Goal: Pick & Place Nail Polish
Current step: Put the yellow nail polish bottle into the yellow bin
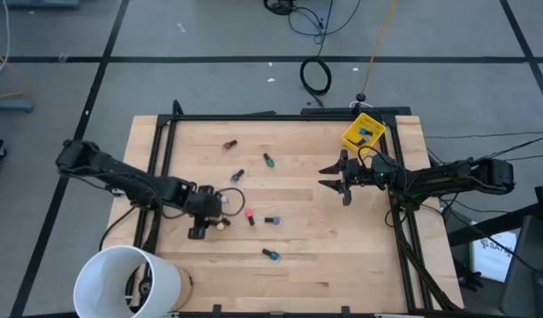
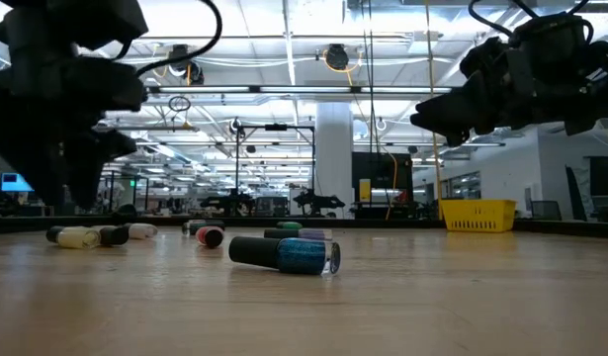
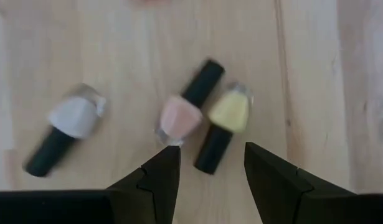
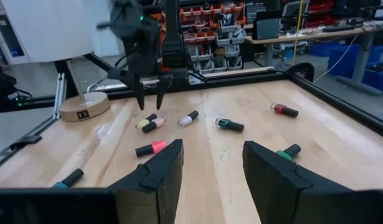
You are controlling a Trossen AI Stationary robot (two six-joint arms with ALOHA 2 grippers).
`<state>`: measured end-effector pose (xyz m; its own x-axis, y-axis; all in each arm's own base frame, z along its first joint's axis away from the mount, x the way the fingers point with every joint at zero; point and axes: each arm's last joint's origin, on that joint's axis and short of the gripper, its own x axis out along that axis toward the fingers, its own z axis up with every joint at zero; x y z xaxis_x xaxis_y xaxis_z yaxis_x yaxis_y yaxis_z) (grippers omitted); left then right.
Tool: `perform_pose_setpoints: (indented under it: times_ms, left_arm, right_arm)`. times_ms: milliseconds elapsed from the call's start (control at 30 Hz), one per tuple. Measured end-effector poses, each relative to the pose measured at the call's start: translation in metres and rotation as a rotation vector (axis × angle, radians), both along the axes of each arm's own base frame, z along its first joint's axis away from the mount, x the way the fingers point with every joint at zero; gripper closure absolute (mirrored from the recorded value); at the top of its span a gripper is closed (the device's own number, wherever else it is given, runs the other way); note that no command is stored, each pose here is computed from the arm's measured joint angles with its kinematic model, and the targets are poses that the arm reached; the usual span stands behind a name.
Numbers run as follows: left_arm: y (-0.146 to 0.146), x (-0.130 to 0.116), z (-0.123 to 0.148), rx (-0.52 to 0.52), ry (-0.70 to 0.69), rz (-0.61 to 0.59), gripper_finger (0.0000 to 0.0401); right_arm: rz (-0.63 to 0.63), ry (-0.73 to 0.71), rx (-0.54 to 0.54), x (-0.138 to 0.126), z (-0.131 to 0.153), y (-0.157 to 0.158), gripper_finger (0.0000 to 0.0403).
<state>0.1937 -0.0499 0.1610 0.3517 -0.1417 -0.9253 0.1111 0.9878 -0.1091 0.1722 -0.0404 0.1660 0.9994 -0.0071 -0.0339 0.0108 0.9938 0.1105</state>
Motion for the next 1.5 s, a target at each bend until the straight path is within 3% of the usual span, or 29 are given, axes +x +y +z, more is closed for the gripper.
perform_pose_setpoints:
  times_ms: [533, 833, 1233, 1500]
  left_arm:
    - [-0.011, 0.008, -0.035, 0.108, 0.154, -0.036, 0.0224]
    - [-0.013, 0.017, -0.031, 0.127, 0.022, -0.012, 0.0224]
    - [-0.013, 0.017, -0.032, 0.086, 0.036, 0.003, 0.0226]
    - [-0.014, 0.017, -0.032, 0.063, 0.035, 0.005, 0.0309]
  right_arm:
    - [0.000, 0.005, 0.038, 0.000, -0.001, 0.000, 0.0248]
    - [0.000, 0.005, 0.038, 0.000, 0.000, 0.000, 0.0248]
    - [0.000, 0.009, 0.046, 0.000, -0.001, 0.000, 0.0248]
    - [0.000, 0.015, 0.048, 0.000, -0.001, 0.000, 0.0248]
